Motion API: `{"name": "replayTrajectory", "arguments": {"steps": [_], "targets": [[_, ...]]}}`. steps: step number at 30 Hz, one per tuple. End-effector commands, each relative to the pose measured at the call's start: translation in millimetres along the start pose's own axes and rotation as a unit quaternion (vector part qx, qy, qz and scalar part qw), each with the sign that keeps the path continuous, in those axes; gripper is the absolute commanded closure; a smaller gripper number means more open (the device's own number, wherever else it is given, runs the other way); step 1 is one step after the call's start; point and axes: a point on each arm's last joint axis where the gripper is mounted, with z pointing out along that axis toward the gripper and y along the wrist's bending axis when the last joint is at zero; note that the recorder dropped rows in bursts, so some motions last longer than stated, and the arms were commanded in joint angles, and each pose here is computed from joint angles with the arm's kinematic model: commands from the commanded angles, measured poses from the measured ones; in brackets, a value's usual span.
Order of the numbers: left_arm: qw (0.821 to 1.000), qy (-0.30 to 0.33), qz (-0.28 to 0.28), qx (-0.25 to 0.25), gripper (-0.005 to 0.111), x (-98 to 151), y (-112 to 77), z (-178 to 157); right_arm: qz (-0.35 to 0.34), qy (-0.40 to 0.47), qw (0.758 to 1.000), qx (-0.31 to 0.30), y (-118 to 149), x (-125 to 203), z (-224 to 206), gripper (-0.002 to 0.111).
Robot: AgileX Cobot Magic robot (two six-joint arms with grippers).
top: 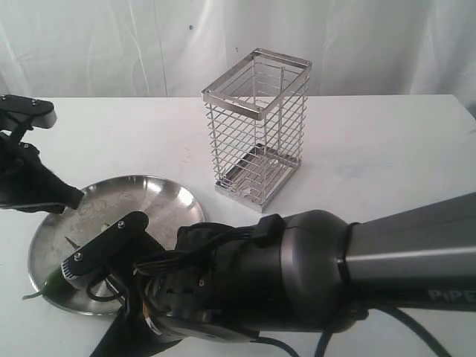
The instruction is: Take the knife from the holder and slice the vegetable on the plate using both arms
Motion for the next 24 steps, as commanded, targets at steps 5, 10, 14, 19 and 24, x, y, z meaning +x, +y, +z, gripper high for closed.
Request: {"name": "replayTrajectory", "arguments": {"steps": [5, 10, 14, 19, 24], "targets": [[0.992, 0.024, 0.043, 0.114, 0.107, 1.4, -20.8, -8.0, -0.015, -0.013, 1.000, -0.003, 0.9, -2.3, -0.3, 0.108], [0.992, 0.022, 0.041, 0.115, 0.107, 1.0, -21.1, -8.1, -0.015, -0.022, 1.000, -0.006, 2.2, -6.8, -1.6, 0.108], [0.992, 0.019, 0.039, 0.119, 0.107, 0.4, -21.8, -8.2, -0.022, -0.025, 0.999, 0.000, -1.0, -10.2, -1.0, 0.108], [0.992, 0.015, 0.040, 0.121, 0.107, -0.2, -22.0, -8.2, -0.011, -0.027, 1.000, 0.008, -10.7, -12.8, -0.1, 0.108], [0.992, 0.009, 0.039, 0.116, 0.107, -1.3, -21.2, -8.0, -0.012, -0.032, 0.999, 0.005, -11.2, -13.9, 0.0, 0.108]]}}
